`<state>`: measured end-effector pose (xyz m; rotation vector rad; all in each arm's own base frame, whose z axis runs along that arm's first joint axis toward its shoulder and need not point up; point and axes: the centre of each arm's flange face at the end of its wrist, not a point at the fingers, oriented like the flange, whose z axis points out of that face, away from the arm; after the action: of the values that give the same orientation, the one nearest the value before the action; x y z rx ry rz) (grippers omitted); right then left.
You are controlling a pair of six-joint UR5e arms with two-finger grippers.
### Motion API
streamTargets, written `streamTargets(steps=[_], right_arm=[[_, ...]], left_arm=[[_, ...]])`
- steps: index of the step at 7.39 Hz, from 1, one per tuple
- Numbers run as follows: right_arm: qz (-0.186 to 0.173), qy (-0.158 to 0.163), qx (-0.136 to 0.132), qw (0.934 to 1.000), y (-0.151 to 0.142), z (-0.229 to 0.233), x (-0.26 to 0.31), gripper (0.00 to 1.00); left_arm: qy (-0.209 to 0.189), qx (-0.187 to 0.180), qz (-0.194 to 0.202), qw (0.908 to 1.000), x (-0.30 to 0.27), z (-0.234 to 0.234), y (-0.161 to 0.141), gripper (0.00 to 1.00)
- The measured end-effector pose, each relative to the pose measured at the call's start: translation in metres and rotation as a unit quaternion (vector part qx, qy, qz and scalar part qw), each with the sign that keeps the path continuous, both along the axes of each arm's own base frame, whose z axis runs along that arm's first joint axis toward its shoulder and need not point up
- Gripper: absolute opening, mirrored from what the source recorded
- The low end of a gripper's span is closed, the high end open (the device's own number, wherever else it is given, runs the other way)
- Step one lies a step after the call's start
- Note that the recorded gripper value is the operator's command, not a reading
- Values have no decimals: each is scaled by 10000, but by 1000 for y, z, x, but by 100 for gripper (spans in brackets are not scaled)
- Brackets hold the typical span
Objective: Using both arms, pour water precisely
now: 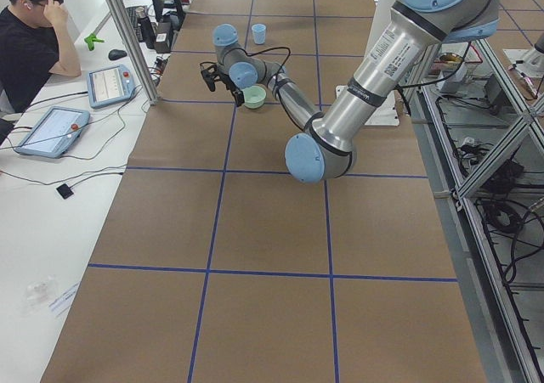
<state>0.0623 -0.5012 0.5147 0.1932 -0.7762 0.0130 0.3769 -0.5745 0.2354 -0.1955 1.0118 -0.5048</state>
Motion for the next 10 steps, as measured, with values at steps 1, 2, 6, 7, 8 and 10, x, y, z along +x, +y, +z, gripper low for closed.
streamTargets(steps=[1, 2, 6, 7, 8, 10], right_arm=[[281, 3, -136, 9995, 19, -30, -27, 100], [542, 99, -271, 9981, 39, -56, -60, 100], [1610, 434, -461, 9849, 122, -93, -188, 100], [1843, 527, -401, 9806, 140, -87, -219, 100], [2002, 668, -290, 9770, 156, -80, -247, 100], [2353, 966, 160, 9670, 189, -61, -302, 100]], left_arm=[[-92, 138, 24, 9999, -26, 25, 3, 100], [-147, 222, 44, 9996, -41, 41, 8, 100], [-250, 244, 40, 9994, -54, 63, 16, 100], [-285, 216, 45, 9994, -54, 70, 18, 100], [-314, 186, 54, 9993, -54, 76, 20, 100], [-331, 164, 65, 9993, -53, 81, 22, 100]])
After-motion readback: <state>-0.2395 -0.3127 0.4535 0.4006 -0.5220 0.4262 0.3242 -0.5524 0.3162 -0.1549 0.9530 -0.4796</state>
